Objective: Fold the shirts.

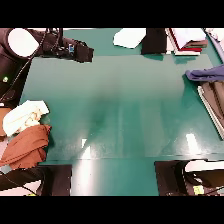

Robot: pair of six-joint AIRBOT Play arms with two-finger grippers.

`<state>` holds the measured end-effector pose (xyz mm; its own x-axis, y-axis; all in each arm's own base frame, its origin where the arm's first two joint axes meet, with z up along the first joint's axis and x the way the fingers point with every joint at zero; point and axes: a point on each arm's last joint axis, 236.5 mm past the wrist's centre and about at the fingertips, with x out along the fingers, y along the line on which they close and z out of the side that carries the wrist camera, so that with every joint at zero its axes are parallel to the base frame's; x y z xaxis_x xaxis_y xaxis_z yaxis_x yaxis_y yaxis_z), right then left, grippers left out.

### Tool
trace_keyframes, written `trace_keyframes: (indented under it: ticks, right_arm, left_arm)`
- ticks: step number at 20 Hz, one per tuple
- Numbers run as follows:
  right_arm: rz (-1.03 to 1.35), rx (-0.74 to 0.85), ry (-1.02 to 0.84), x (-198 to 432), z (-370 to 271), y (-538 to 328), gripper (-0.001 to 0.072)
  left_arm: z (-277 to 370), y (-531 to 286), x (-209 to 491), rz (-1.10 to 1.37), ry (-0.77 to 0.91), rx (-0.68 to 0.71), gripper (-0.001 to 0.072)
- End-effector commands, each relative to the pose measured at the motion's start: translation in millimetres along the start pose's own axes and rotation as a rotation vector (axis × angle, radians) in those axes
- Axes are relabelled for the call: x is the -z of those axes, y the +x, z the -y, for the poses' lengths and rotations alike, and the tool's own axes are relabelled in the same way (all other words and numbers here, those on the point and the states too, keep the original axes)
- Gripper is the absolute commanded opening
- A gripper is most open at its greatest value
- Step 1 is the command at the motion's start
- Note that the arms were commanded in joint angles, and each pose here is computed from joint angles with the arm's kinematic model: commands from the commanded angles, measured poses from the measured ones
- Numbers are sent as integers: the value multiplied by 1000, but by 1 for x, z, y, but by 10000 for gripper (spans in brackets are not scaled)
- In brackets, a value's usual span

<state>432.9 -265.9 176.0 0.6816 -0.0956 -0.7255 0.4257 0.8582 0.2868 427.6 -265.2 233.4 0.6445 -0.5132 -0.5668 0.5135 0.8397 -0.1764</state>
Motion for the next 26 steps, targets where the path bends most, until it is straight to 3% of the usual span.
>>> trace_keyframes:
  ticks: [1, 8, 16, 17, 19, 20, 21, 23, 26]
  right_arm:
    - [139, 19, -7, -29, -2, -37, 22]
    - [41, 77, 16, 3, 30, -75, 22]
    - [-281, 386, 144, 147, 136, -82, 26]
    - [-304, 406, 171, 162, 146, -85, 50]
    - [-335, 455, 220, 186, 166, -96, 362]
    - [-338, 468, 245, 193, 173, -100, 471]
    - [-328, 473, 266, 197, 176, -104, 519]
    - [-270, 436, 274, 186, 166, -104, 522]
    - [-89, 236, 229, 133, 101, -83, 522]
  left_arm:
    - [0, 0, 0, 1, -2, 0, 24]
    - [0, 0, 2, -6, 1, -1, 24]
    - [0, 0, 3, -11, 8, -1, 24]
    - [0, 0, 3, -11, 8, -1, 24]
    - [0, 0, 3, -11, 7, 0, 25]
    - [0, 0, 3, -11, 7, 0, 24]
    - [0, 0, 2, -9, 7, 0, 25]
    - [0, 0, 2, -8, 7, 0, 25]
    - [0, 0, 1, -4, 5, 1, 25]
